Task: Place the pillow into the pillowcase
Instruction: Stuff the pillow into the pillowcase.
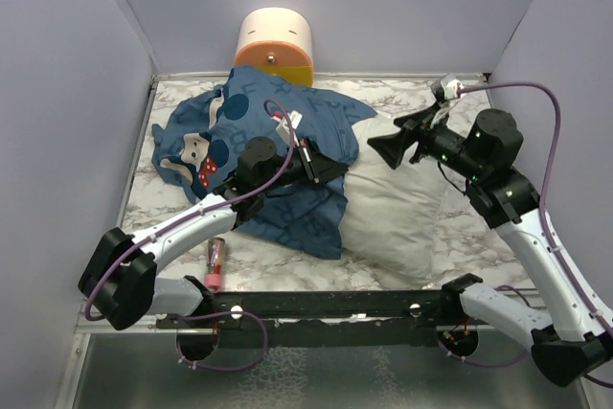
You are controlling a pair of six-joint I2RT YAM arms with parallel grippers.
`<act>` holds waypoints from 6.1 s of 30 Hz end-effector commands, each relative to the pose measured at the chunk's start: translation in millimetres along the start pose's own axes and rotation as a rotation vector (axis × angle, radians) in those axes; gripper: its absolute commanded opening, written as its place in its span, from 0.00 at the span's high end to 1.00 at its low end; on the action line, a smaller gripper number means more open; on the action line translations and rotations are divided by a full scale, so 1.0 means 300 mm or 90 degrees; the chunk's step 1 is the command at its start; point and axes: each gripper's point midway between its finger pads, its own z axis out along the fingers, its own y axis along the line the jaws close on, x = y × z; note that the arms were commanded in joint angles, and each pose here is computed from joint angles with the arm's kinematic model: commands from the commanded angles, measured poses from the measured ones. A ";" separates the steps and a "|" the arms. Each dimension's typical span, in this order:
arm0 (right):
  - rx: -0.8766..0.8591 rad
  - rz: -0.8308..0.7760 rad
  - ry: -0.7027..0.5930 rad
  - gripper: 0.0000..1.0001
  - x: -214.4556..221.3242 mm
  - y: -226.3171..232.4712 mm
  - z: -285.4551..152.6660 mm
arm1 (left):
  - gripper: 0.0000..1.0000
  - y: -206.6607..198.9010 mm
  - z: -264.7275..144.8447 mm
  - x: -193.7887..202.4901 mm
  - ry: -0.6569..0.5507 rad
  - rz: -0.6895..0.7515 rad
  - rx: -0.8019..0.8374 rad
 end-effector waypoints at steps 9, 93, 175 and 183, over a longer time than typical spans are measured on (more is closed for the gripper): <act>0.138 0.052 0.191 0.05 0.185 -0.303 0.043 | 1.00 -0.055 -0.044 0.034 0.022 0.024 0.030; -0.239 0.027 -0.120 0.99 -0.259 -0.015 0.194 | 1.00 -0.997 -0.085 -0.736 -0.253 0.292 0.318; -0.102 0.108 0.379 0.94 0.520 0.126 0.195 | 0.50 0.177 -0.424 -0.233 0.158 0.280 -0.558; -0.109 0.114 0.386 0.94 0.550 0.125 0.206 | 0.84 0.214 -0.436 -0.222 0.206 0.291 -0.592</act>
